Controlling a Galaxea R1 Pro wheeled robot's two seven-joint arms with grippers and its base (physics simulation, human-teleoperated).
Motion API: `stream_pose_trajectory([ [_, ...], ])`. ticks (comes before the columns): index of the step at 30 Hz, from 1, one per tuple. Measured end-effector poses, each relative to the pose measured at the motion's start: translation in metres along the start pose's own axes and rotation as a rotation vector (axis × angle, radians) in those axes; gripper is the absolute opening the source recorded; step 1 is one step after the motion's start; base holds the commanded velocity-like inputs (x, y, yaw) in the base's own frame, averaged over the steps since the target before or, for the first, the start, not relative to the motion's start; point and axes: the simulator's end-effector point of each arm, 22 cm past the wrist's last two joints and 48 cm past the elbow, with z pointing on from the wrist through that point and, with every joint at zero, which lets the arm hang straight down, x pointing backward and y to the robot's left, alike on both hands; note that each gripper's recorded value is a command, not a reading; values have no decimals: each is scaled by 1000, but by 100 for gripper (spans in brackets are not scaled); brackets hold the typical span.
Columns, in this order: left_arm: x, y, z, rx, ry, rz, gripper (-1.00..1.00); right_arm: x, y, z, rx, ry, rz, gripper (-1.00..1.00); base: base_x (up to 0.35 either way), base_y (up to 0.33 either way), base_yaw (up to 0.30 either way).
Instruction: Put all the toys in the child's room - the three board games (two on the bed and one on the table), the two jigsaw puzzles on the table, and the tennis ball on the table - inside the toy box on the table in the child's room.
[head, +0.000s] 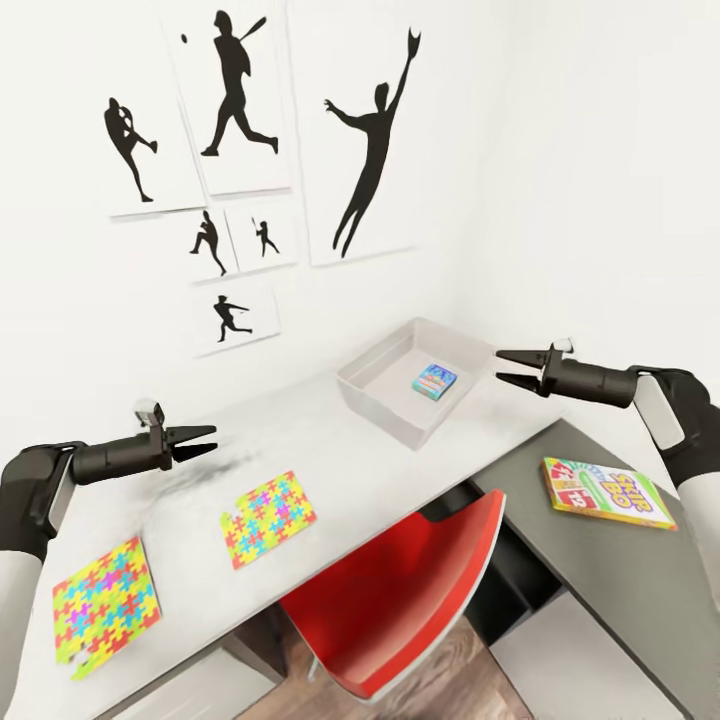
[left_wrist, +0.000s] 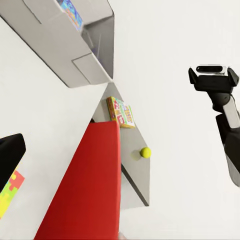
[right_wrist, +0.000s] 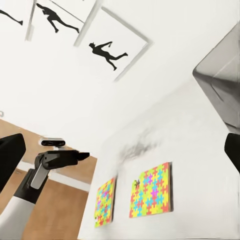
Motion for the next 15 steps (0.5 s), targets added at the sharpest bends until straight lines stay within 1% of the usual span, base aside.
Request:
stream_pose_trajectory([
  [11,-4,-8,-4,1,-5,16,100,7,3,-4,-1,2,5,100,0,0,-203],
  [15,-5,-11,-5,3,-8,21,100,8,8,-5,-5,4,-10,100,-23,0,-205],
])
